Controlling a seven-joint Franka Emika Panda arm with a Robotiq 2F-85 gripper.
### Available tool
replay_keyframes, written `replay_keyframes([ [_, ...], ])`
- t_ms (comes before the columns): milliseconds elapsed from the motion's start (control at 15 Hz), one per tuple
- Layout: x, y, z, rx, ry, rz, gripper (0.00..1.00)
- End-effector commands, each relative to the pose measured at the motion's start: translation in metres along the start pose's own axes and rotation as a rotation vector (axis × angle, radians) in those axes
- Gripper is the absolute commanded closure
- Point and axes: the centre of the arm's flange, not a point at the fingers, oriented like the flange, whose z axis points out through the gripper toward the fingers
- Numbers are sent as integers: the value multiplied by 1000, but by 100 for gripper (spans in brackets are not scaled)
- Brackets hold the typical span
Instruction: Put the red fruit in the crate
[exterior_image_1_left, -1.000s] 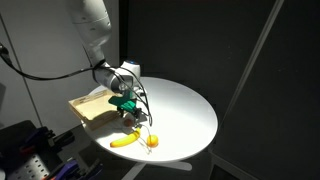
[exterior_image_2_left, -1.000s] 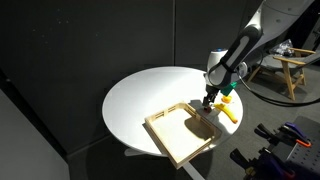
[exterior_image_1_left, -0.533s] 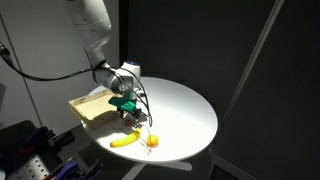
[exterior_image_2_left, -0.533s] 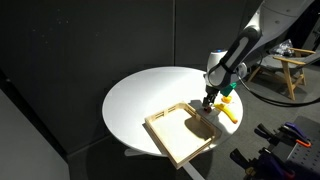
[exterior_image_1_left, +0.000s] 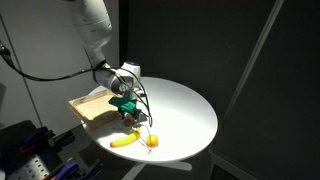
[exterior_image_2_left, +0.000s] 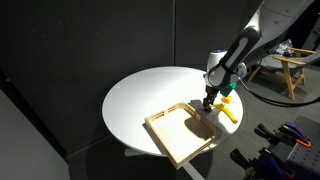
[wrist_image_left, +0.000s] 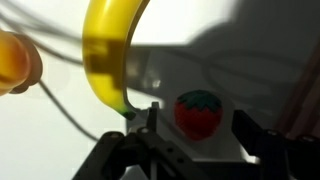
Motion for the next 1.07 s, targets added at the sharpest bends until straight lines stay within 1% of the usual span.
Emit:
replay_keyframes([
  [0, 5, 3, -2, -9, 9, -18, 53],
  [67, 5, 3, -3, -8, 9, -18, 60],
  [133, 5, 3, -4, -8, 10, -16, 69],
  [267, 6, 4, -8, -12, 11, -8, 80],
  [600, 9, 9, -26, -29, 18, 10, 80],
  [1000, 12, 9, -65, -25, 12, 21, 80],
])
